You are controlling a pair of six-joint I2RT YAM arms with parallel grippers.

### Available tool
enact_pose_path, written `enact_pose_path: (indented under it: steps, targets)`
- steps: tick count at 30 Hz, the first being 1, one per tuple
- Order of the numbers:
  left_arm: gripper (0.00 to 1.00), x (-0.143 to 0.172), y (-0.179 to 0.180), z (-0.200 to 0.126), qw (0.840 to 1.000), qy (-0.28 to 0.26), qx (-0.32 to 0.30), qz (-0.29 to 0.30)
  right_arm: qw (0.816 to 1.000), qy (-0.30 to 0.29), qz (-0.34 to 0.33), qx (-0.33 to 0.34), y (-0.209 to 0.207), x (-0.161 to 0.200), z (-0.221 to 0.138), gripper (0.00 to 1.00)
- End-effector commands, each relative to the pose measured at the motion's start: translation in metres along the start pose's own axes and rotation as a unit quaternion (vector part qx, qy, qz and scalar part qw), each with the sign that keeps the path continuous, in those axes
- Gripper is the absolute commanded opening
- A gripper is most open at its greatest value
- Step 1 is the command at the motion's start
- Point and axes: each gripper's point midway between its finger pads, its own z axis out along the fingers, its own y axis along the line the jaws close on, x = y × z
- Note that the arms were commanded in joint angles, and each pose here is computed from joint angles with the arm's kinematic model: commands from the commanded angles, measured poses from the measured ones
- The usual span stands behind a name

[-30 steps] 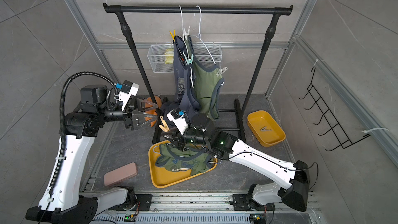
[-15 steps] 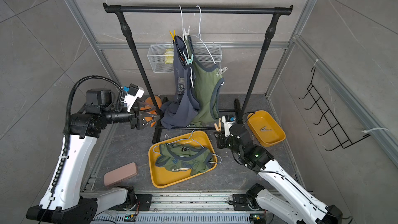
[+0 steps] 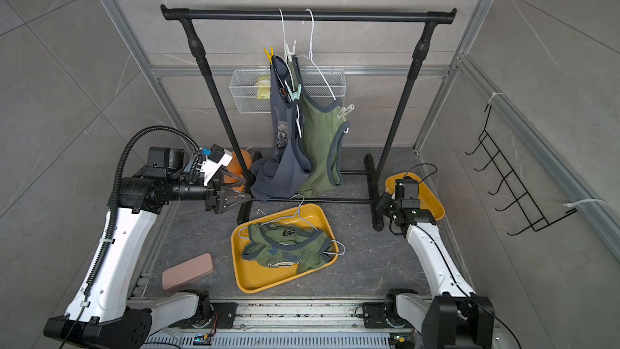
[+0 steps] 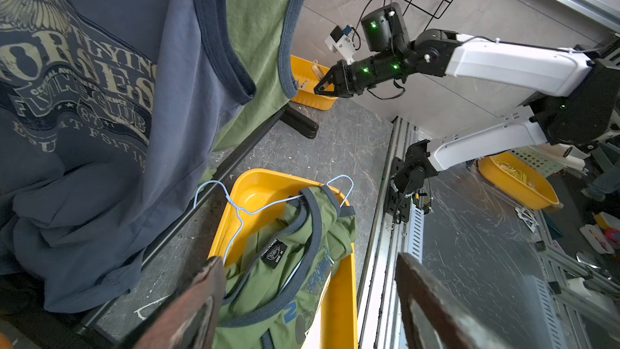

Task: Remove the clothespins securing tank tops to the hanger
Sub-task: Place the clothespin in the storage box.

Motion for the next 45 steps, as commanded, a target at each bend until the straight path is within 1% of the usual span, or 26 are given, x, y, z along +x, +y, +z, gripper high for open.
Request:
enact_pose_path:
  steps: [1,8,12,16,20,22,25,29,30,33,38,42,45]
  targets:
    - [0.82,-0.001,-0.009,0.000,1.000,-0.007,0.023,0.018,0.999,-0.020,0.017,-0.037,0.015,-0.035,0.006,0.00]
    - [0.82,0.006,0.000,0.007,0.999,0.000,0.031,0.010,0.998,-0.029,0.049,0.007,-0.016,-0.080,0.037,0.00]
    - [0.82,0.011,0.005,0.011,0.999,0.007,0.035,0.003,0.998,-0.014,0.044,0.039,-0.033,-0.089,0.062,0.00]
    - [0.82,0.014,0.007,0.014,0.999,0.011,0.039,-0.002,0.996,0.003,0.038,0.075,-0.054,-0.091,0.085,0.00]
    - [0.82,0.018,0.006,0.014,0.999,0.016,0.044,-0.002,0.994,0.027,0.042,0.094,-0.073,-0.088,0.106,0.04]
    - [0.82,0.019,0.004,0.014,0.999,0.018,0.047,-0.001,0.994,0.043,0.042,0.094,-0.076,-0.084,0.115,0.08]
    - [0.82,0.023,0.002,0.014,0.999,0.022,0.050,-0.002,0.992,0.051,0.045,0.103,-0.082,-0.082,0.123,0.14]
    - [0.82,0.027,0.000,0.014,0.998,0.027,0.055,-0.010,0.991,0.069,0.041,0.104,-0.084,-0.078,0.132,0.26]
    - [0.82,0.028,0.000,0.014,0.998,0.028,0.056,-0.011,0.991,0.070,0.041,0.108,-0.086,-0.077,0.132,0.30]
    - [0.82,0.028,-0.002,0.014,0.998,0.028,0.059,-0.017,0.990,0.073,0.036,0.116,-0.090,-0.077,0.133,0.36]
    - [0.82,0.025,-0.007,0.012,0.998,0.023,0.064,-0.017,0.990,0.067,0.040,0.115,-0.088,-0.079,0.129,0.38]
    - [0.82,0.020,-0.008,0.009,0.998,0.021,0.058,-0.006,0.994,0.023,0.041,0.097,-0.073,-0.098,0.100,0.34]
    - [0.82,0.014,-0.005,0.008,0.999,0.022,0.050,0.001,0.997,-0.021,0.039,0.063,-0.048,-0.113,0.057,0.29]
